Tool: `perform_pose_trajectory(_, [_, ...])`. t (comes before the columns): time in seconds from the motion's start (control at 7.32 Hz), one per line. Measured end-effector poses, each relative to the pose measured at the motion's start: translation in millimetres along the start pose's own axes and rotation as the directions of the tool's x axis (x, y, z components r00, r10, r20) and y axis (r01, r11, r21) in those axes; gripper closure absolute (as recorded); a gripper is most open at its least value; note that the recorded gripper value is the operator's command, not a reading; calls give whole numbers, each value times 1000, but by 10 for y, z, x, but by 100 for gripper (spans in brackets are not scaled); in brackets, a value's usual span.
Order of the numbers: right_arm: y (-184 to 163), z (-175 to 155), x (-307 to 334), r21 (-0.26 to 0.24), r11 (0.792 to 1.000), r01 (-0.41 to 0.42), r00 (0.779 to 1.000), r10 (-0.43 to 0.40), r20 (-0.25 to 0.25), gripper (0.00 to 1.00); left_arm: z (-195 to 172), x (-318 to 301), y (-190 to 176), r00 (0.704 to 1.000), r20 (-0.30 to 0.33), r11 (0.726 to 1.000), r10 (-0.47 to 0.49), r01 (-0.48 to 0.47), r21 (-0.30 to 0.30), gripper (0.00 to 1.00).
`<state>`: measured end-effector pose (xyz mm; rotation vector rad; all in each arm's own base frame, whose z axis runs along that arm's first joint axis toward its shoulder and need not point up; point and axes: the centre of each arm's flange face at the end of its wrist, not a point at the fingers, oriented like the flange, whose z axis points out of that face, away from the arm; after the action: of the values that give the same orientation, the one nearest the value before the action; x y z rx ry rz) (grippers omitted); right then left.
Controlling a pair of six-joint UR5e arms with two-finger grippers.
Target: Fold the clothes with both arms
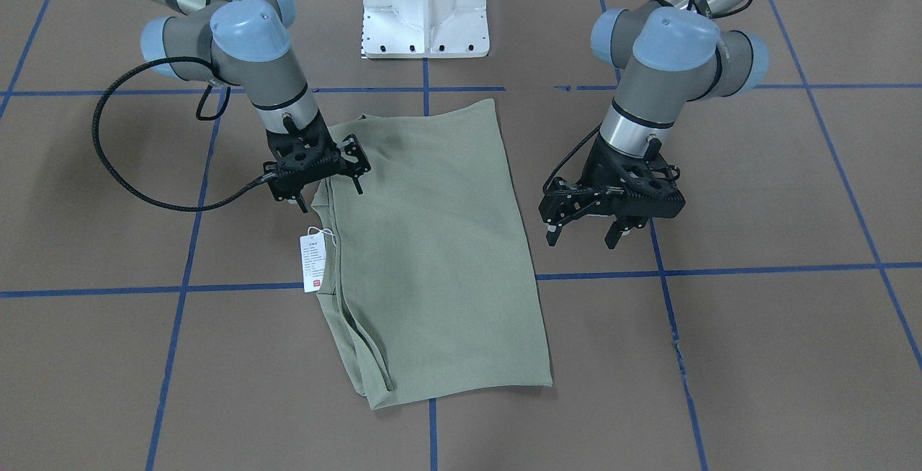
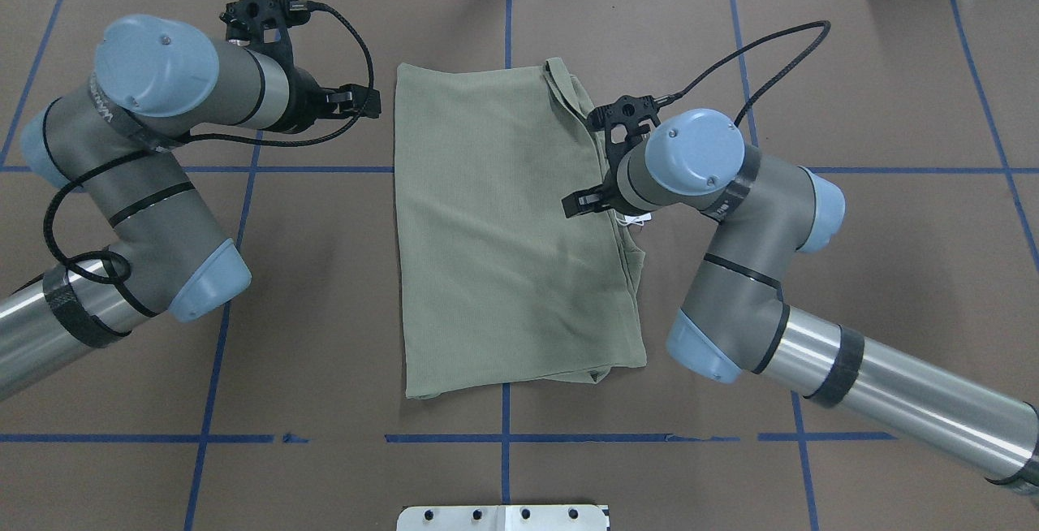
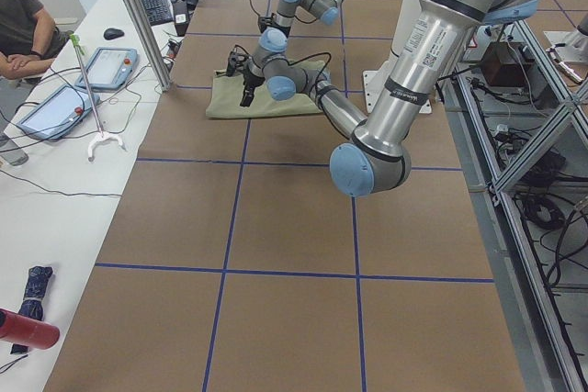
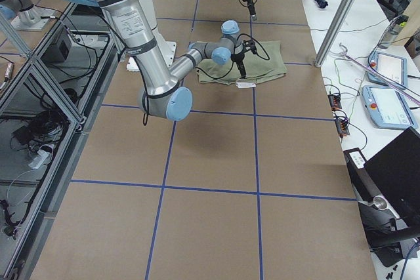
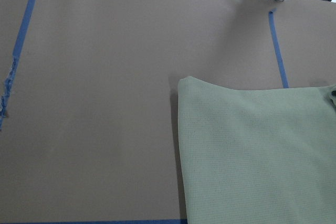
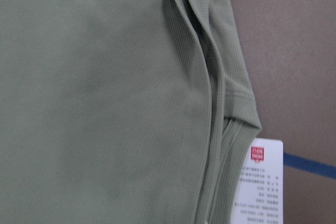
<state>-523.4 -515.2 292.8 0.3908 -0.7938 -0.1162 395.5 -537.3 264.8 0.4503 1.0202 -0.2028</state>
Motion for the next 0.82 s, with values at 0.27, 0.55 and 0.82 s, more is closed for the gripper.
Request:
perform_pose_trajectory(0.27, [-677, 256, -43, -2, 1000, -5, 998, 5, -67, 0, -85, 39, -13, 1000, -17, 1000, 4, -3, 11, 0])
perform_pose_trajectory(0.55, [-1186, 545, 63, 2, 1000, -12, 995, 12, -101, 0, -159, 70, -27, 1000, -28, 1000, 6, -5, 20, 0])
perform_pose_trajectory(0.82, [-1309, 701, 166, 4, 1000, -15, 995, 15, -97, 0, -186, 77, -36, 999, -32, 1000, 7, -6, 23, 0])
